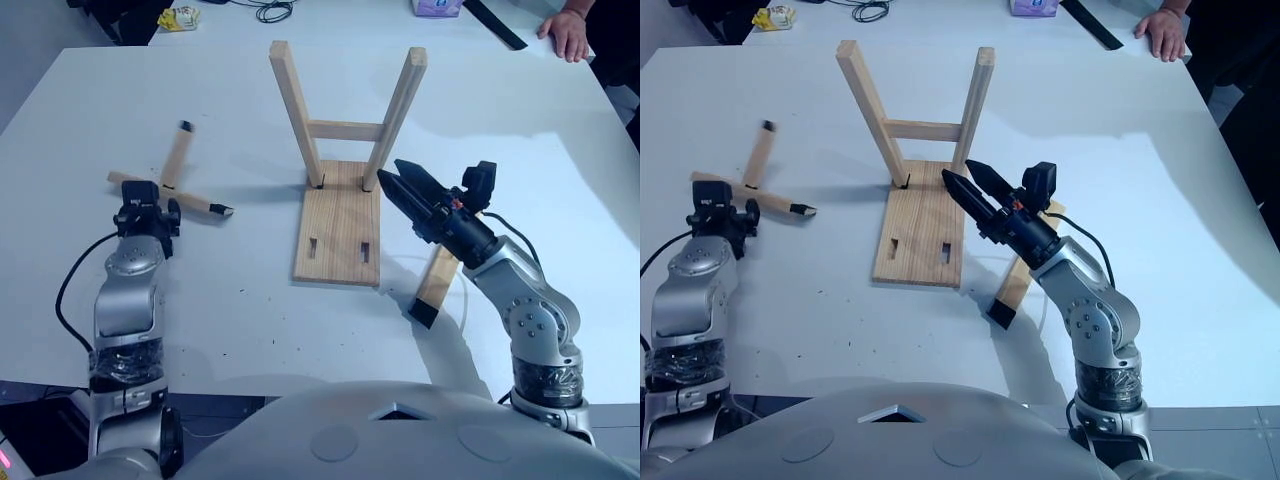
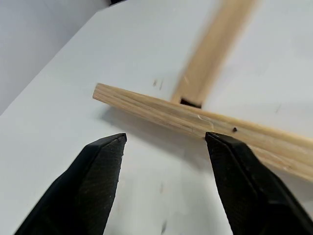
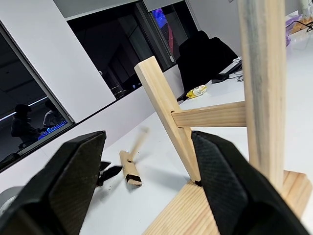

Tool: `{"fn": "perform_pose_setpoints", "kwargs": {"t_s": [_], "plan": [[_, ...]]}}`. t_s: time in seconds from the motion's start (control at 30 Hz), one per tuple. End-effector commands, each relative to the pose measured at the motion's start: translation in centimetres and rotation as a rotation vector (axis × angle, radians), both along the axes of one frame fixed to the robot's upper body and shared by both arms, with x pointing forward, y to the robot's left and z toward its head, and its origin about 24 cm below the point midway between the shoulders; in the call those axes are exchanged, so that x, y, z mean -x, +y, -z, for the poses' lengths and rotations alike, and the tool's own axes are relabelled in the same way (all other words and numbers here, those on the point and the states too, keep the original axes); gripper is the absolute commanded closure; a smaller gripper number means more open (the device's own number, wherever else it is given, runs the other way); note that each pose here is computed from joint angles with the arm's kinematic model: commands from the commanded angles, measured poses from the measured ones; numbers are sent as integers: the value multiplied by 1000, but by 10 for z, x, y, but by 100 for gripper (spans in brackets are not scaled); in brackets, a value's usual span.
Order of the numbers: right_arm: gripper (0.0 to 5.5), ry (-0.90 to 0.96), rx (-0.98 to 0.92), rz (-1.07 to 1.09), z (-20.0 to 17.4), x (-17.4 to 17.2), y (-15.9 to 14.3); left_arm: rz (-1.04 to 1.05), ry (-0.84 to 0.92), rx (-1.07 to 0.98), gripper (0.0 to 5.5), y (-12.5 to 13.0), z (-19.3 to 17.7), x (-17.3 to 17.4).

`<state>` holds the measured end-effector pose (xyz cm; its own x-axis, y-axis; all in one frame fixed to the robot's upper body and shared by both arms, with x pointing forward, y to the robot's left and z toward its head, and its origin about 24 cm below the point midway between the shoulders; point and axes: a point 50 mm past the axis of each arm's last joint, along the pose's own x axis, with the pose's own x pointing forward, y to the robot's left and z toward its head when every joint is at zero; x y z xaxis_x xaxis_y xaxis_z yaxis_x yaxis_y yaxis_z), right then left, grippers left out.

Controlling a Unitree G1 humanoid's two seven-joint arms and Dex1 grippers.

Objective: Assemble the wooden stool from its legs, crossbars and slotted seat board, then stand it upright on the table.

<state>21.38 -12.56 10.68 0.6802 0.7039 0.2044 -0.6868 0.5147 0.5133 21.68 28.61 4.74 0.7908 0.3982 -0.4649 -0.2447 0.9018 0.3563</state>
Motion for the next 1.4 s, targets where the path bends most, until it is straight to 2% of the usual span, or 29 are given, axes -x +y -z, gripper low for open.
{"fn": "perform_pose_setpoints", "kwargs": {"t_s": [0.03,0.4,0.77,1.27,1.4], "plan": [[228,9,9,3,-1,3,-1,-19,64,1,247,3,11,15],[228,16,22,-6,-1,3,-4,-51,-27,14,247,0,9,20],[228,10,24,-14,-2,0,-3,-5,-142,-197,247,13,-24,2],[228,9,22,-10,0,0,-2,4,-120,-187,247,10,-14,-1],[228,7,26,-8,0,1,-3,-38,-122,-24,247,-5,-7,6]]}}
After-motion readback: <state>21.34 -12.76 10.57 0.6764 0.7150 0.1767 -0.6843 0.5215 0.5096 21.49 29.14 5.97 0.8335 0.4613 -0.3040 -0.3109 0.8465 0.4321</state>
